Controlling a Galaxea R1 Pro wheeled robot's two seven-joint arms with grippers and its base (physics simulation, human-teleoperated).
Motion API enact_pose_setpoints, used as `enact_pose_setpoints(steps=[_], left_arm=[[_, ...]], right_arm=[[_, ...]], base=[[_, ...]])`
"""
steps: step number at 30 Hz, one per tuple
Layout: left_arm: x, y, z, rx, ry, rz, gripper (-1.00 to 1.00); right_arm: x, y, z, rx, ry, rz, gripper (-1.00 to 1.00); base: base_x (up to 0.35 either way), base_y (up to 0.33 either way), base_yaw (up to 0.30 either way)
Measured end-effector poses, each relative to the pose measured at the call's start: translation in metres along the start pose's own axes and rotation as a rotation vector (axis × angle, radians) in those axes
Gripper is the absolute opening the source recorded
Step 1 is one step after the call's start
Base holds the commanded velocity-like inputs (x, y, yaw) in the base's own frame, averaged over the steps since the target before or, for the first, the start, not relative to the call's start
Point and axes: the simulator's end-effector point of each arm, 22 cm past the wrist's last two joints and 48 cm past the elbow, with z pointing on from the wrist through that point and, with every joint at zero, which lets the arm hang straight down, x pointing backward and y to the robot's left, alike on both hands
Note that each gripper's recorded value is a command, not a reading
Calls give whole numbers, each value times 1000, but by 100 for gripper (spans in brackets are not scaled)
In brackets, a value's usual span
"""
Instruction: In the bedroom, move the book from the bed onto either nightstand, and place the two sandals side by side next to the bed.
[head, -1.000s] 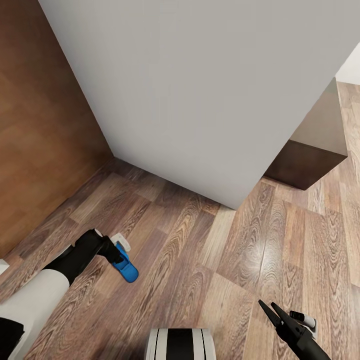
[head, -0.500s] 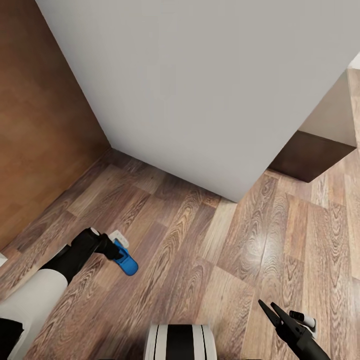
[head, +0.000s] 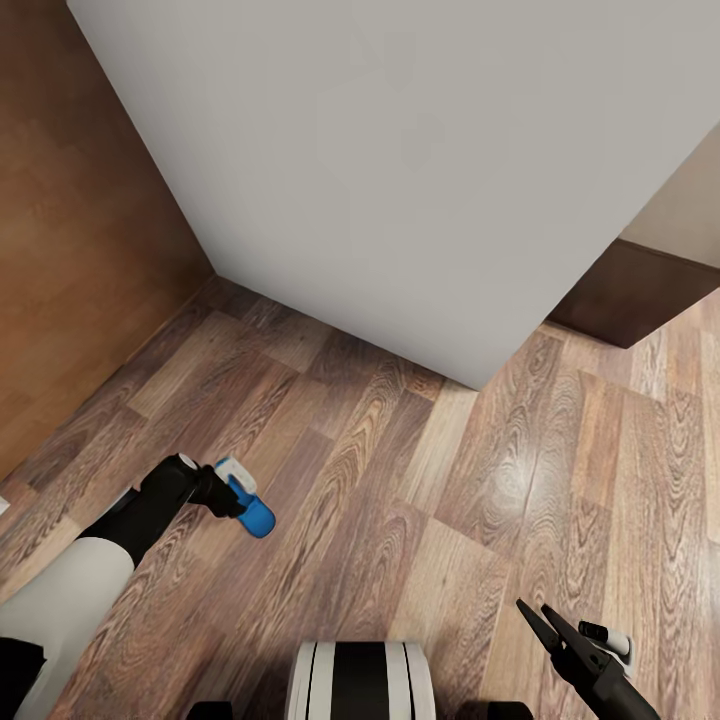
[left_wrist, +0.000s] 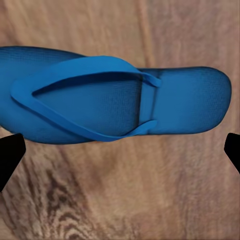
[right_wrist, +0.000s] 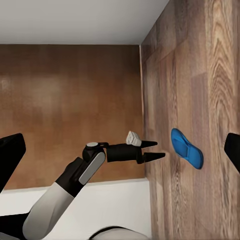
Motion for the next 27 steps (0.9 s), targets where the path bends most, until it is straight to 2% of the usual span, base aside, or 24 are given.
enact_pose_setpoints(steps=[4, 15, 20, 27], left_arm=[[4, -2, 8, 8, 9, -2, 100], [1, 10, 3, -3, -27, -45, 100], [-2, 16, 1, -10, -52, -47, 100], [2, 26, -1, -25, -57, -49, 100]], right_arm=[[2, -6, -2, 13, 1, 10, 100], [2, -6, -2, 13, 1, 10, 100], [2, -6, -2, 13, 1, 10, 100], [2, -6, -2, 14, 1, 9, 100]], base=[[0, 0, 0], [0, 0, 0], [0, 0, 0], [0, 0, 0]])
